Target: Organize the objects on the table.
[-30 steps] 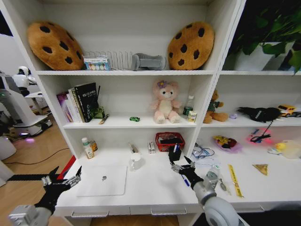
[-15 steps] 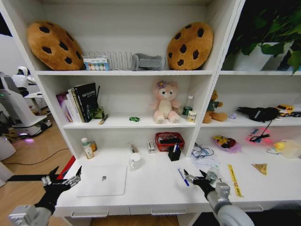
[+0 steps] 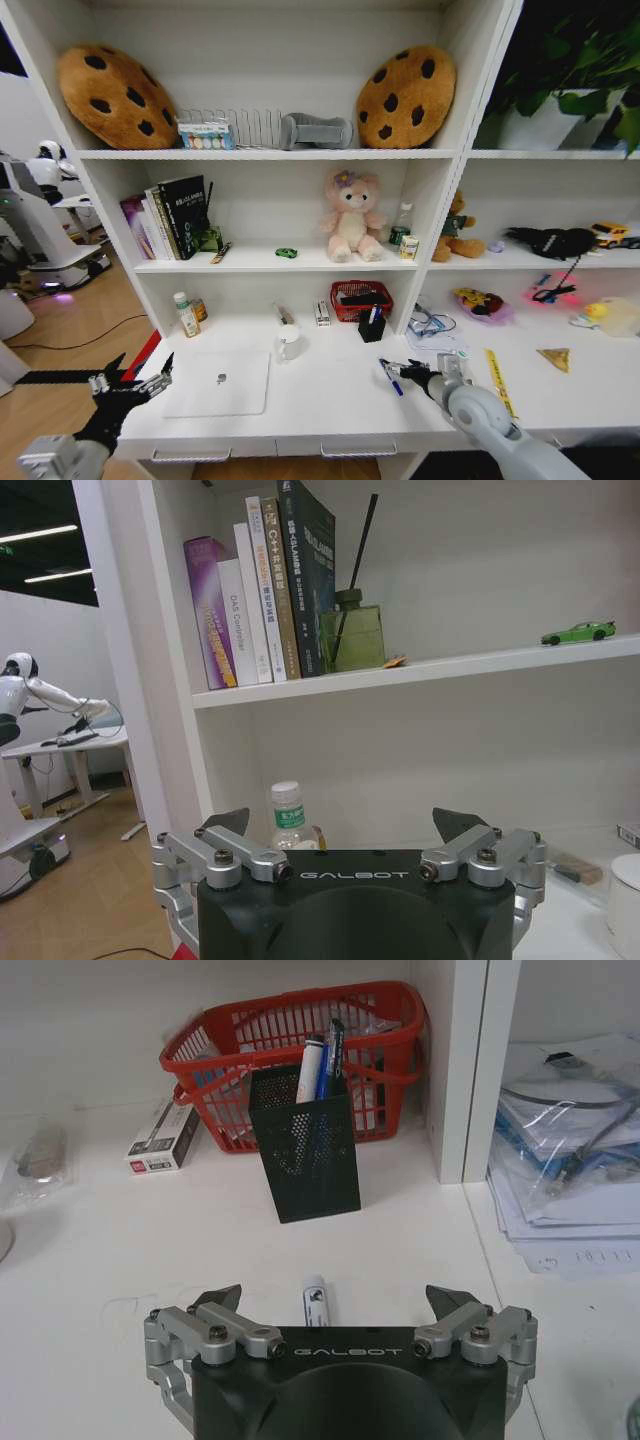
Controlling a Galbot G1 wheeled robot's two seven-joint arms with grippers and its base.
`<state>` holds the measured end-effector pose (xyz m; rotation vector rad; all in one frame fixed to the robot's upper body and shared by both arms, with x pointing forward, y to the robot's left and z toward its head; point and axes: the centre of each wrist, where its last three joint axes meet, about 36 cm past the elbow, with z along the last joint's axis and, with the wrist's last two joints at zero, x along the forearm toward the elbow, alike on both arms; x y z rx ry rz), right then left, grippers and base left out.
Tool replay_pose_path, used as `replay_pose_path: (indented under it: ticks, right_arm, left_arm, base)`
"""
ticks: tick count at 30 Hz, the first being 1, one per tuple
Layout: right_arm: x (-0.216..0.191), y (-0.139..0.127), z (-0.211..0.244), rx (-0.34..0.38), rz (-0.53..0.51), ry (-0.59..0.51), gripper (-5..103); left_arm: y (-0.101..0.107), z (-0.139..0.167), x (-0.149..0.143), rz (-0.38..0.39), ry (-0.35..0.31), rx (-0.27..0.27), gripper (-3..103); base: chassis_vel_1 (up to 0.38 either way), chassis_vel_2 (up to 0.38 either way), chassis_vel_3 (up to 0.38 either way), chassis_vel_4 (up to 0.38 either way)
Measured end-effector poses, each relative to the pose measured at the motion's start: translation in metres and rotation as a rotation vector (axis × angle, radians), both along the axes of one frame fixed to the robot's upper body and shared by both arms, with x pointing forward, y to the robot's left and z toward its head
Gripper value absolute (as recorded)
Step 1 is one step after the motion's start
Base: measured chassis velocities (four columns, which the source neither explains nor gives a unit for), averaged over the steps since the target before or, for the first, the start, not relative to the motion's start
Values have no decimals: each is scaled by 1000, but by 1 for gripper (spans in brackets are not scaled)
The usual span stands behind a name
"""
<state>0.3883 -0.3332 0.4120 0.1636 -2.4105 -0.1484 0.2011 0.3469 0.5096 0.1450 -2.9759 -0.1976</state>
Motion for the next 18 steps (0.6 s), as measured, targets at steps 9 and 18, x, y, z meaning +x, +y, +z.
replay_pose_path:
  ticks: [9, 18]
  right_arm:
    - [31, 18, -3, -8, 36, -14, 100]
    - [17, 23, -18, -11, 40, 11, 97]
  left_arm:
    - [0, 0, 0, 0, 0, 0, 100]
    - [0, 0, 0, 0, 0, 0, 100]
  base:
    - [0, 0, 0, 0]
    - [0, 0, 0, 0]
